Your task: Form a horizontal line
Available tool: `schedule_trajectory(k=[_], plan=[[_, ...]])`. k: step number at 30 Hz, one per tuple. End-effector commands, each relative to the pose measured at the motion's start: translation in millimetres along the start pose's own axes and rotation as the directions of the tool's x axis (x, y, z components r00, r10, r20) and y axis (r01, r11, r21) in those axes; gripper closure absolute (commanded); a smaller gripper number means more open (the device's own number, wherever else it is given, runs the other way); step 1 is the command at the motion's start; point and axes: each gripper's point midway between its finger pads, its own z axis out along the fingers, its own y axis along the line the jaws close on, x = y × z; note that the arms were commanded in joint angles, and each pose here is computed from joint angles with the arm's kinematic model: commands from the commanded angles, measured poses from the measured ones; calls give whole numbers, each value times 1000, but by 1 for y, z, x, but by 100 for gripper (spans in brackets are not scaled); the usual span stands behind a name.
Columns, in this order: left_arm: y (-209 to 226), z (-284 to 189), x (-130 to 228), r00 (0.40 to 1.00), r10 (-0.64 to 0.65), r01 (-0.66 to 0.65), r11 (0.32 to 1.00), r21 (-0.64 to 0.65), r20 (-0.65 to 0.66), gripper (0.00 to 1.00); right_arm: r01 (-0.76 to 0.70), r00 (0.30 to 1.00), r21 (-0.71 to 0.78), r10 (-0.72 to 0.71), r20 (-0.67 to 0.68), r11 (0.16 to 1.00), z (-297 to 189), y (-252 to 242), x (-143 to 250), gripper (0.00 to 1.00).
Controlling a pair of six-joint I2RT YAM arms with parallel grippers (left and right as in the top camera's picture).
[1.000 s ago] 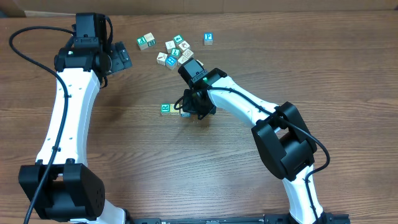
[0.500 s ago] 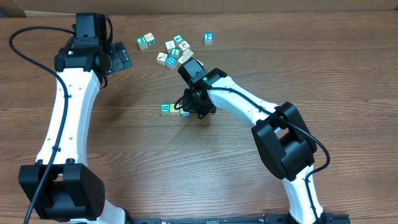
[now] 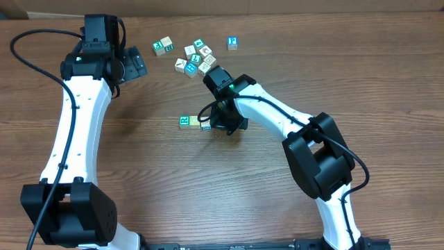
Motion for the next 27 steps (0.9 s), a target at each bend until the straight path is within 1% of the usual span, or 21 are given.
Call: schedule_trajectory(k=[1, 12, 27], plan=[[2, 0, -1, 1000, 5, -5, 1000, -15, 6, 0, -5, 1000, -2, 5, 24, 1000, -9, -1, -3, 96], [2, 0, -1, 1000, 5, -5, 1000, -15, 6, 0, -9, 1000, 41, 10, -22, 999, -9, -11, 9, 96], [2, 0, -1, 1000, 5, -5, 1000, -15, 6, 0, -9, 1000, 36, 11, -28, 999, -9, -11, 10, 96]])
